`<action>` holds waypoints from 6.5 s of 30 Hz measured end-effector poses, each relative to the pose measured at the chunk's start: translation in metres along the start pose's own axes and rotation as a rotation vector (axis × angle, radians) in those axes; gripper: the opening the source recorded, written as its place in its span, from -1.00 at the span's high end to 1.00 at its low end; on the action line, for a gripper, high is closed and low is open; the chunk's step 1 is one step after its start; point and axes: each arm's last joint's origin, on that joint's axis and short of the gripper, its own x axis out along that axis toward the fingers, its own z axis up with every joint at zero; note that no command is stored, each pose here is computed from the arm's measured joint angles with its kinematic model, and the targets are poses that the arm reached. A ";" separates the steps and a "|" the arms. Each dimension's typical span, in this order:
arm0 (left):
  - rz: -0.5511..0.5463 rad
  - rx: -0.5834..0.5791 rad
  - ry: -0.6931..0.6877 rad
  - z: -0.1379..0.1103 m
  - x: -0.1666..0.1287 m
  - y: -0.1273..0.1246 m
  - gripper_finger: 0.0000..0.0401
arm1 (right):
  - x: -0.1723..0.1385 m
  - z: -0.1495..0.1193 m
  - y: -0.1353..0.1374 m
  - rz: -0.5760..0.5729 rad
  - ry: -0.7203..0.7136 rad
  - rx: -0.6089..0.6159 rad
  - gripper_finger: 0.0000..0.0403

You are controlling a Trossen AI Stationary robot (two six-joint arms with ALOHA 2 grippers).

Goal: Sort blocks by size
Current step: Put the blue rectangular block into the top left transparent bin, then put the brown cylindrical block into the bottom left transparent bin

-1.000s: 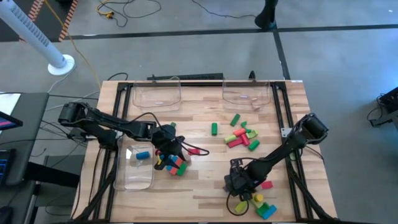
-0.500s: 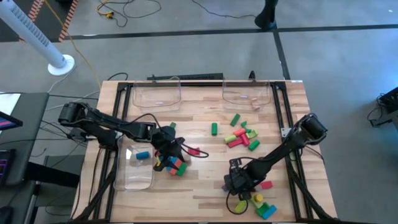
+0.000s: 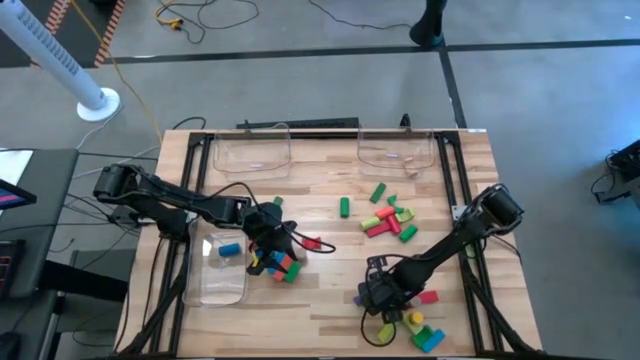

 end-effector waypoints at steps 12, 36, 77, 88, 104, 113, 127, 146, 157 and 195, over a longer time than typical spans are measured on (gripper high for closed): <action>0.007 0.058 -0.069 0.008 0.000 0.000 0.00 | -0.023 0.029 -0.001 -0.031 -0.084 0.051 0.30; 0.473 0.984 -0.106 0.044 0.019 -0.067 0.09 | -0.111 0.103 -0.033 -0.066 -0.390 -0.021 0.31; 0.590 1.149 -0.126 0.051 0.020 -0.089 0.70 | -0.126 0.108 -0.056 -0.044 -0.445 0.047 0.29; 0.643 1.102 -0.084 0.049 0.020 -0.087 0.71 | -0.124 0.105 -0.059 -0.065 -0.403 0.080 0.01; 0.920 0.744 0.139 0.045 -0.035 -0.043 0.71 | -0.118 0.082 -0.058 -0.191 -0.203 0.205 -0.20; 1.163 0.329 0.245 0.025 -0.115 0.012 0.71 | -0.119 0.072 -0.038 -0.222 -0.166 0.191 -0.10; 1.181 -0.288 0.440 -0.052 -0.187 0.094 0.71 | -0.120 0.064 -0.016 -0.260 -0.177 0.189 -0.06; 1.135 -0.434 0.433 -0.073 -0.185 0.119 0.23 | -0.121 0.063 -0.013 -0.294 -0.198 0.193 -0.06; 1.187 -0.380 0.286 -0.054 -0.199 0.104 0.10 | -0.121 0.062 -0.011 -0.301 -0.203 0.188 -0.06; 0.434 0.029 0.027 0.010 -0.131 -0.026 0.10 | -0.123 0.053 -0.019 -0.521 -0.165 0.148 -0.06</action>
